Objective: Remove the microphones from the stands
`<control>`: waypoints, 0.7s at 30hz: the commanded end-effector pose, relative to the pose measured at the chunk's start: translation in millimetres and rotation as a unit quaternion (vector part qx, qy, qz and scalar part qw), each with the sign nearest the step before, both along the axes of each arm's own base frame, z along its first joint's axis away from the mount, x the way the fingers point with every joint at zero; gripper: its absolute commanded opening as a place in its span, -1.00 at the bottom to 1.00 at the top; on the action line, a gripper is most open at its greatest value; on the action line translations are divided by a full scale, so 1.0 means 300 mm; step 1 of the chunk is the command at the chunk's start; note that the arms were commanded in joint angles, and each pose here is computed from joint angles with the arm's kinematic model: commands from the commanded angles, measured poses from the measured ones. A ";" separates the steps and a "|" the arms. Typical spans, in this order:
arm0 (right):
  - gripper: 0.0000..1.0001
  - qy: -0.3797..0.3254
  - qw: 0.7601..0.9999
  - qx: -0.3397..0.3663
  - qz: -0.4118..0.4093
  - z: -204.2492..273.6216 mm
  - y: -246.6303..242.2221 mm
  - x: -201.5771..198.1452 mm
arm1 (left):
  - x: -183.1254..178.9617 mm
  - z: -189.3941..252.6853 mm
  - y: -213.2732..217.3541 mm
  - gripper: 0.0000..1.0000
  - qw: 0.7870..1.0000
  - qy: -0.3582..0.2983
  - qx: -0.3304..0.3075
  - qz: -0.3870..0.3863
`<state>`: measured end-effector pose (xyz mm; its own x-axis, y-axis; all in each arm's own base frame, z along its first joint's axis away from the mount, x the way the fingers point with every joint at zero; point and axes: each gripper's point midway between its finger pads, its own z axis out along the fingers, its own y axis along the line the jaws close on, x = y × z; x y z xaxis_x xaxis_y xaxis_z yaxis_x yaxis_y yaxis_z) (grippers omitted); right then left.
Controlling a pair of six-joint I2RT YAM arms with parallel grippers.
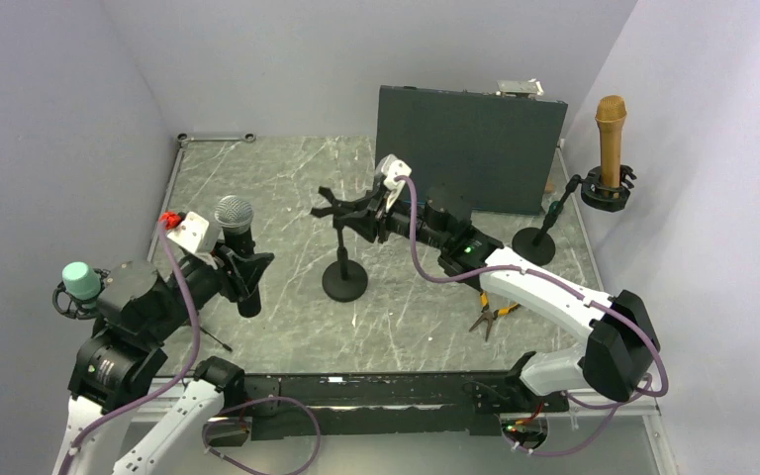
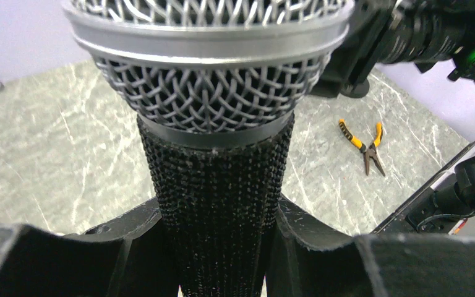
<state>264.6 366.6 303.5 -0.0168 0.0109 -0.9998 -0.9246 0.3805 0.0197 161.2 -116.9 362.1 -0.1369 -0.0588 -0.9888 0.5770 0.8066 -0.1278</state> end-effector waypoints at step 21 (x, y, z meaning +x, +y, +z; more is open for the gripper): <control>-0.82 -0.069 0.978 0.009 -0.196 0.058 -0.295 0.452 | 0.212 -0.601 -0.128 -1.00 0.930 0.351 -0.050 0.096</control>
